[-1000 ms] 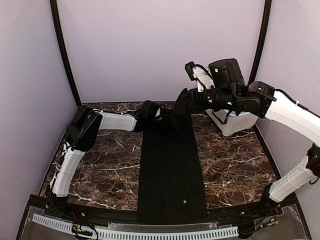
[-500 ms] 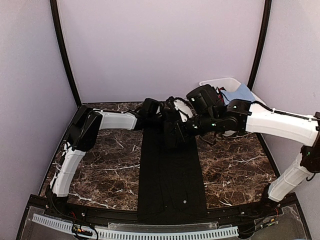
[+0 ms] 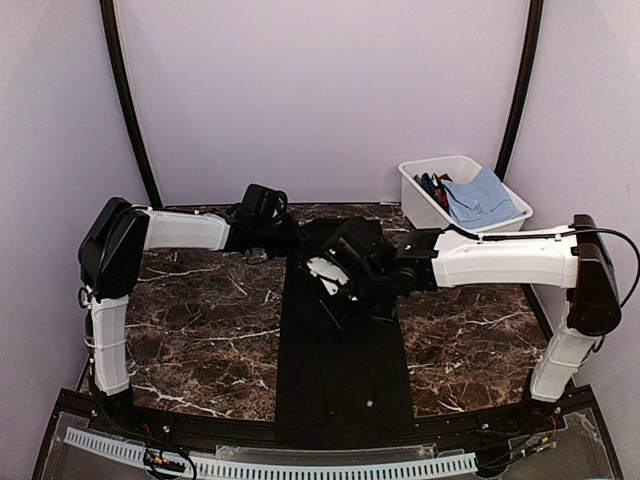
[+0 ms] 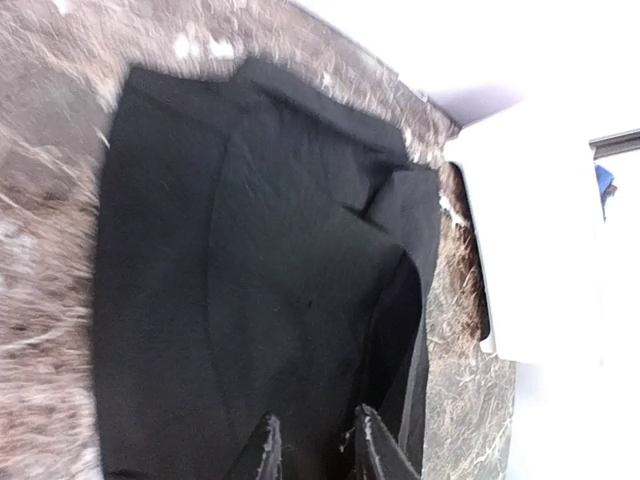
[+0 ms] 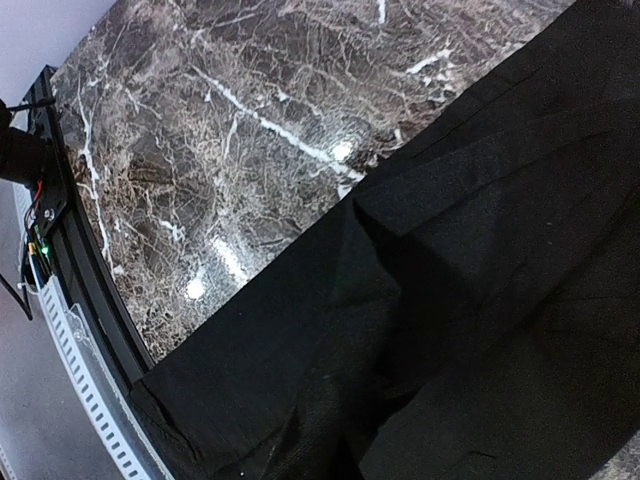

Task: Fold and stack the long sleeve shirts
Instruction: Fold the 1/3-folded shirt at the center of the board.

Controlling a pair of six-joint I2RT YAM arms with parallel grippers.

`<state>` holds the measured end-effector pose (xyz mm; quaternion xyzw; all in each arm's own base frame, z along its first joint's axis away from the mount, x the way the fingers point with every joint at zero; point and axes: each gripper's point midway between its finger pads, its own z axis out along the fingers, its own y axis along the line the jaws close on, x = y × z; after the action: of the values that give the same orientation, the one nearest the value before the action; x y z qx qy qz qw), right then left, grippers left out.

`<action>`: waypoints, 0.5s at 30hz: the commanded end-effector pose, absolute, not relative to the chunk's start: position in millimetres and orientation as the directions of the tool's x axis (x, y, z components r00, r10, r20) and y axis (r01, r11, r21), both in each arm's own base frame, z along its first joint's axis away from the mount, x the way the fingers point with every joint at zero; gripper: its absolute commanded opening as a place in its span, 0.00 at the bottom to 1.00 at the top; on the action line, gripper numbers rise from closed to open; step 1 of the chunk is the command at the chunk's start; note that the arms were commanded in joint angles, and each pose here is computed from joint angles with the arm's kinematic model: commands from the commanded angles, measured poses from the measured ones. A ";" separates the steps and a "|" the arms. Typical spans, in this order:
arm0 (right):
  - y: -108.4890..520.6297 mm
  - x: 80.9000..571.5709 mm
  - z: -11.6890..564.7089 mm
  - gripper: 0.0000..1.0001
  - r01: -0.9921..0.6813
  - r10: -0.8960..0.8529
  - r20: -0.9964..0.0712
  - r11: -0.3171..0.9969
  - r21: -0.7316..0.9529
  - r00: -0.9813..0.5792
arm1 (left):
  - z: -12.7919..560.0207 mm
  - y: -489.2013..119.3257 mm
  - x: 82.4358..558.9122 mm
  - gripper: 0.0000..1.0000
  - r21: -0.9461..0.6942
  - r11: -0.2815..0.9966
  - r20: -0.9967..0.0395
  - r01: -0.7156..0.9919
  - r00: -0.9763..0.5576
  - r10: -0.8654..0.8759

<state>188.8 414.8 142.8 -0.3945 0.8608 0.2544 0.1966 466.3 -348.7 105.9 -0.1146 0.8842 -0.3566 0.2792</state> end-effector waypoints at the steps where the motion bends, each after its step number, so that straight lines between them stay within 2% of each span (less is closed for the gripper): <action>1: 425.6 171.4 132.1 0.02 -0.809 -0.647 -0.493 0.524 0.266 -0.581 | 141.4 -322.1 457.5 0.29 -0.660 0.750 -0.494 0.036 -0.773 -0.398; 6: 426.0 160.8 123.6 0.03 -0.819 -0.699 -0.432 0.524 0.231 -0.570 | 154.4 -302.9 442.7 0.33 -0.619 0.783 -0.534 0.063 -0.764 -0.361; 15: 404.1 143.5 138.2 0.06 -0.850 -0.791 -0.321 0.516 0.107 -0.520 | 169.1 -288.0 405.7 0.34 -0.606 0.786 -0.541 0.120 -0.787 -0.297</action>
<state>157.6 421.4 137.2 -0.4507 0.8632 0.1805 0.1387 421.1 -296.0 153.4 -0.0748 0.8886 -0.3200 0.3200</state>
